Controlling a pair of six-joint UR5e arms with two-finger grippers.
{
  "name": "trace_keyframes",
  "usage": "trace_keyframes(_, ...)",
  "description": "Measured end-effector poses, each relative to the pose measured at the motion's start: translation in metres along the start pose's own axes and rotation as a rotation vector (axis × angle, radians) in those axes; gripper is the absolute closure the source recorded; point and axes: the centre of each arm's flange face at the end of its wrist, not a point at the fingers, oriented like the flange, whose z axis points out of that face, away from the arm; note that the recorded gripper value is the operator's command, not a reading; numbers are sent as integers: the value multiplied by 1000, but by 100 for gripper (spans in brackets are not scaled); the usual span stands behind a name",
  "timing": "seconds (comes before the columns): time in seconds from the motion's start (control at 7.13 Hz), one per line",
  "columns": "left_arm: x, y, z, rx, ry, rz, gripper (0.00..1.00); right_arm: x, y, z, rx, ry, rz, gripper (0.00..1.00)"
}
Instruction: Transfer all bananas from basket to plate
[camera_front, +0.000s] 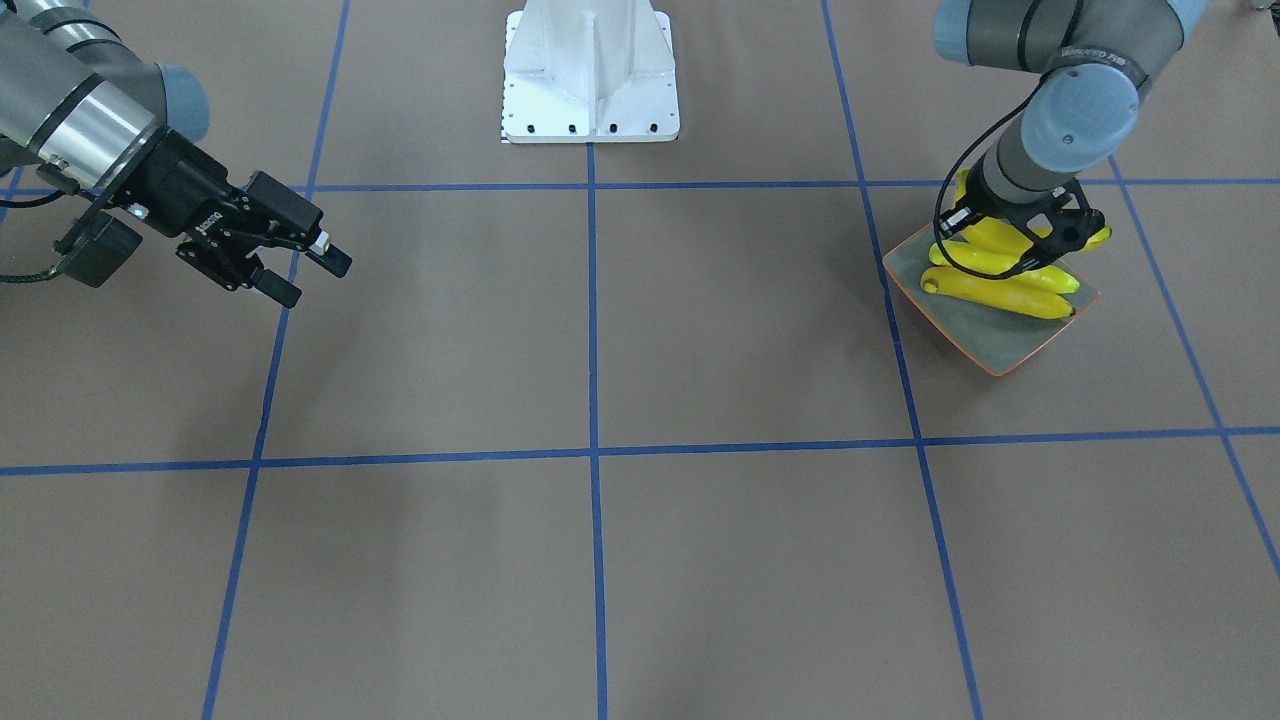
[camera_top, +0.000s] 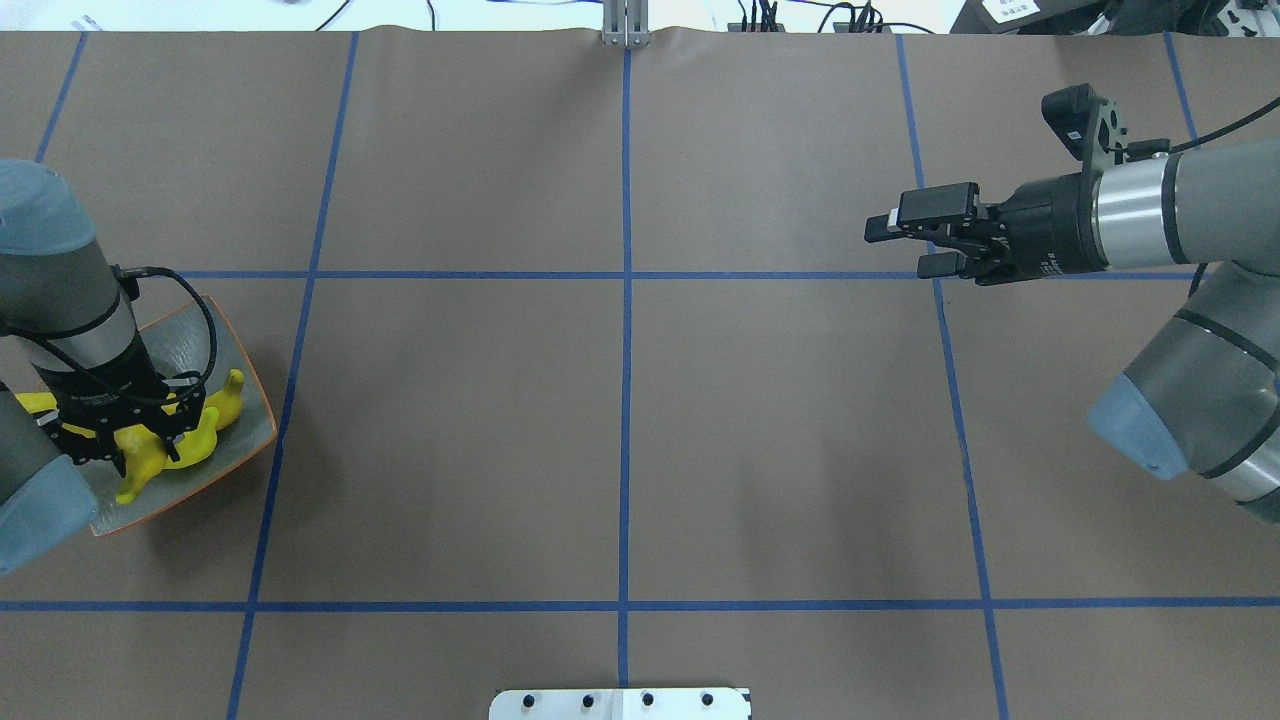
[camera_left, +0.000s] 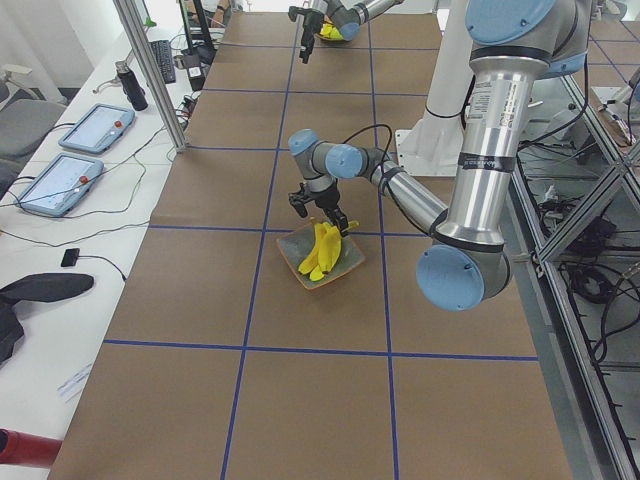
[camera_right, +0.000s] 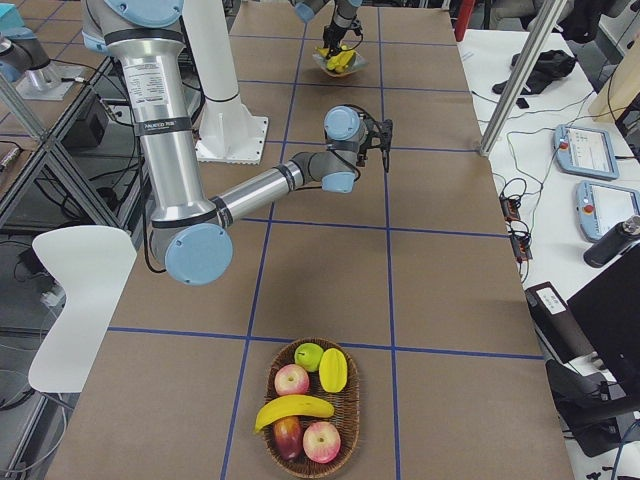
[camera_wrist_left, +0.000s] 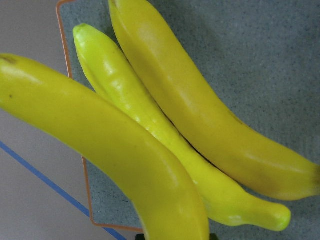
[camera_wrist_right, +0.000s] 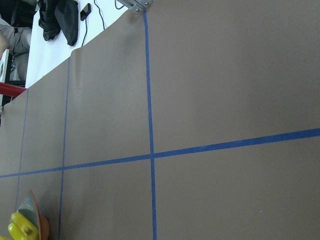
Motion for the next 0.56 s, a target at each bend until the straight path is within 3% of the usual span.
trace_keyframes(0.56, 3, 8, 13, -16, -21, 15, 100, -2, 3, -6, 2, -7, -5, 0)
